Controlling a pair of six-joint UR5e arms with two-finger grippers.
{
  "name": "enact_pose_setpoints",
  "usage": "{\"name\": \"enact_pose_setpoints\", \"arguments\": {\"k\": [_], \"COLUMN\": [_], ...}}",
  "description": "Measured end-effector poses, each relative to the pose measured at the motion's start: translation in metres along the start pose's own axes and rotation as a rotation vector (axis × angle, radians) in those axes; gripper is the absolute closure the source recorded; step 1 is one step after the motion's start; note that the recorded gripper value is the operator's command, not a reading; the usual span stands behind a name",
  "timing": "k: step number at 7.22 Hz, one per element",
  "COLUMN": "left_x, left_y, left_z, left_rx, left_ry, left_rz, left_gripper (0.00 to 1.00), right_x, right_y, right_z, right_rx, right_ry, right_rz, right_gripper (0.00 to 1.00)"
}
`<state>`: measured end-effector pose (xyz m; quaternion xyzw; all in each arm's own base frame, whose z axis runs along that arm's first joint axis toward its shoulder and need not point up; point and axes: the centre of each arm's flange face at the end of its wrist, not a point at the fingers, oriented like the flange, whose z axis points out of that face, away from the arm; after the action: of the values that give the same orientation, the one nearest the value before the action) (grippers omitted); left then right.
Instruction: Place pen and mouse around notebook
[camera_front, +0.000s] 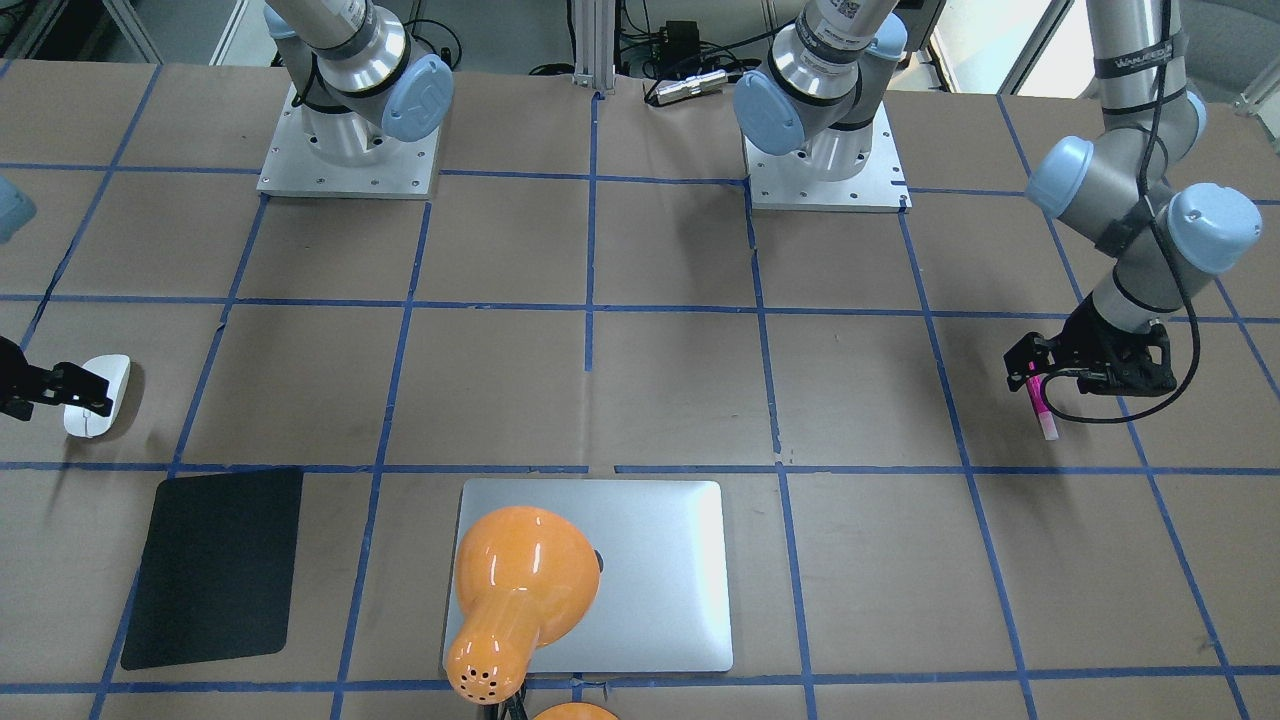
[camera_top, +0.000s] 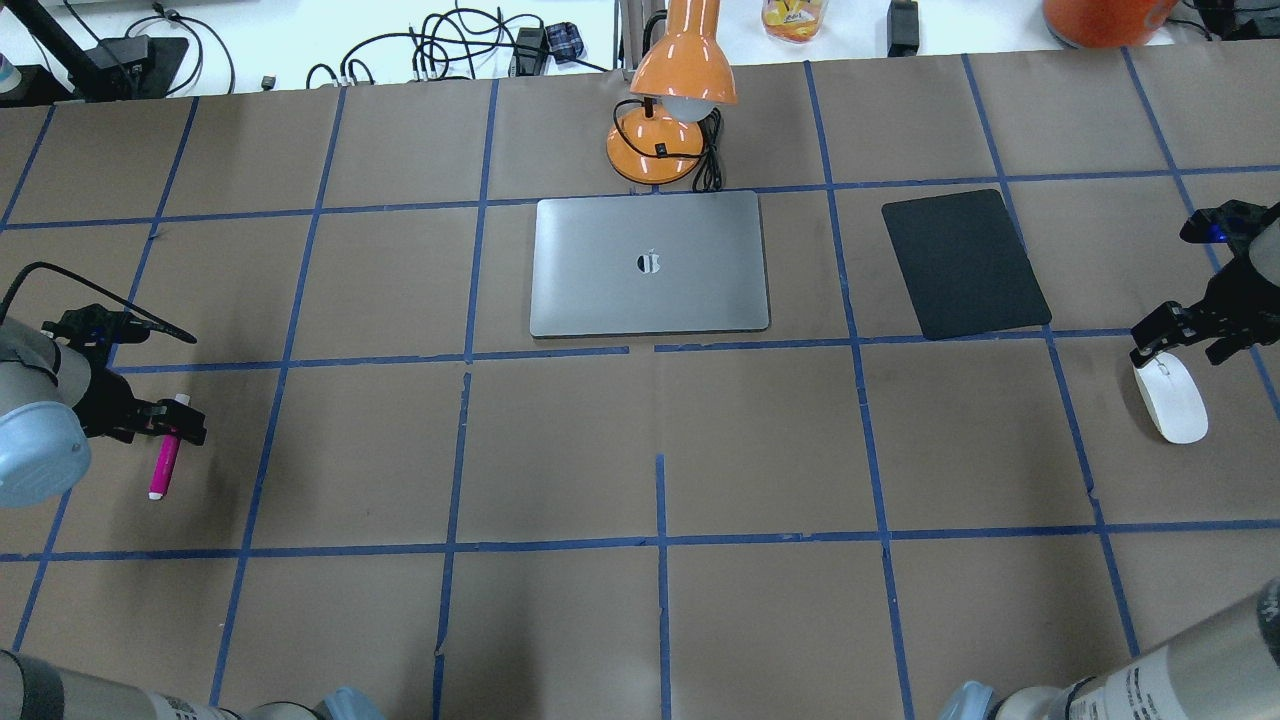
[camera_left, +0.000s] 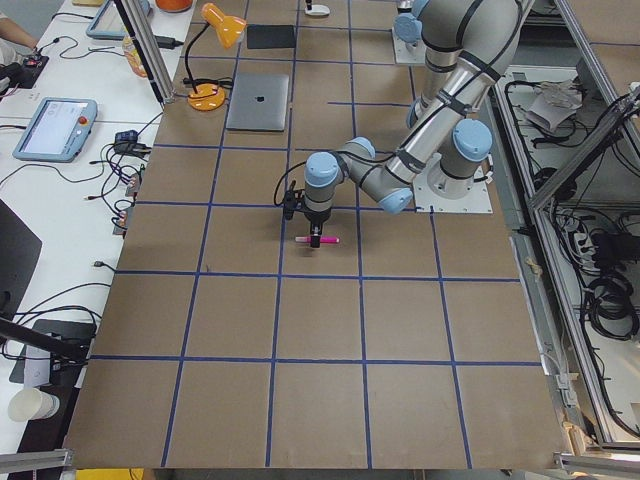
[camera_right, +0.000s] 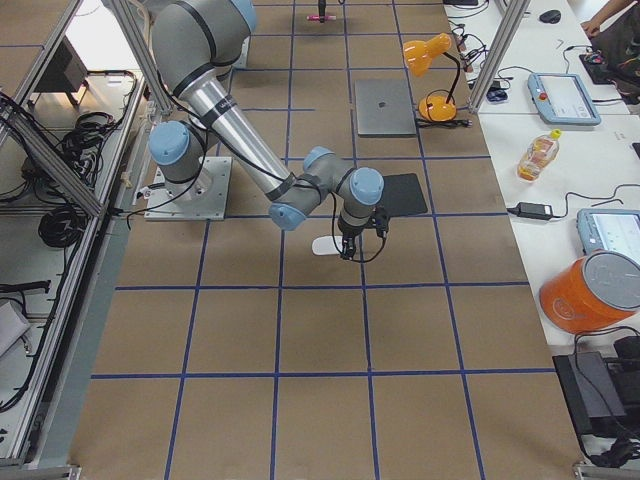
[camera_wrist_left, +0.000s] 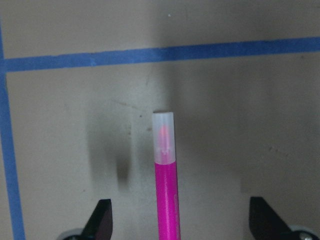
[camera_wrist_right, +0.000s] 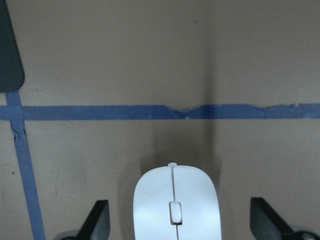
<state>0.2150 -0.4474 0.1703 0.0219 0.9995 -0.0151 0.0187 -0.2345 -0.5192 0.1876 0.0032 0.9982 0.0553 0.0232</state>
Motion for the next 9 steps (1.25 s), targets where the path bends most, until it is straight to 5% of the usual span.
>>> {"name": "enact_pose_setpoints", "arguments": {"k": [1, 2, 5, 7, 9], "left_x": [0.001, 0.001, 0.003, 0.040, 0.145], "left_y": [-0.001, -0.001, -0.001, -0.017, -0.055], "left_z": [0.002, 0.002, 0.001, -0.013, -0.042], "left_rx": [0.000, 0.001, -0.005, 0.008, 0.065], "left_ry": [-0.002, -0.003, 0.001, -0.003, -0.003], "left_rz": [0.000, -0.002, -0.071, -0.350, -0.637], "left_gripper": [1.00, 1.00, 1.00, 1.00, 1.00], "right_x": [-0.001, -0.003, -0.007, -0.006, -0.006], "right_y": [0.000, 0.003, 0.010, 0.009, 0.009], "right_z": [0.004, 0.011, 0.022, 0.022, 0.017], "right_rx": [-0.008, -0.019, -0.037, -0.035, -0.029], "right_ry": [-0.004, -0.011, -0.021, -0.019, -0.013], "right_rz": [0.002, 0.001, 0.003, 0.001, 0.002], "right_gripper": [0.00, 0.00, 0.22, 0.43, 0.52]}}
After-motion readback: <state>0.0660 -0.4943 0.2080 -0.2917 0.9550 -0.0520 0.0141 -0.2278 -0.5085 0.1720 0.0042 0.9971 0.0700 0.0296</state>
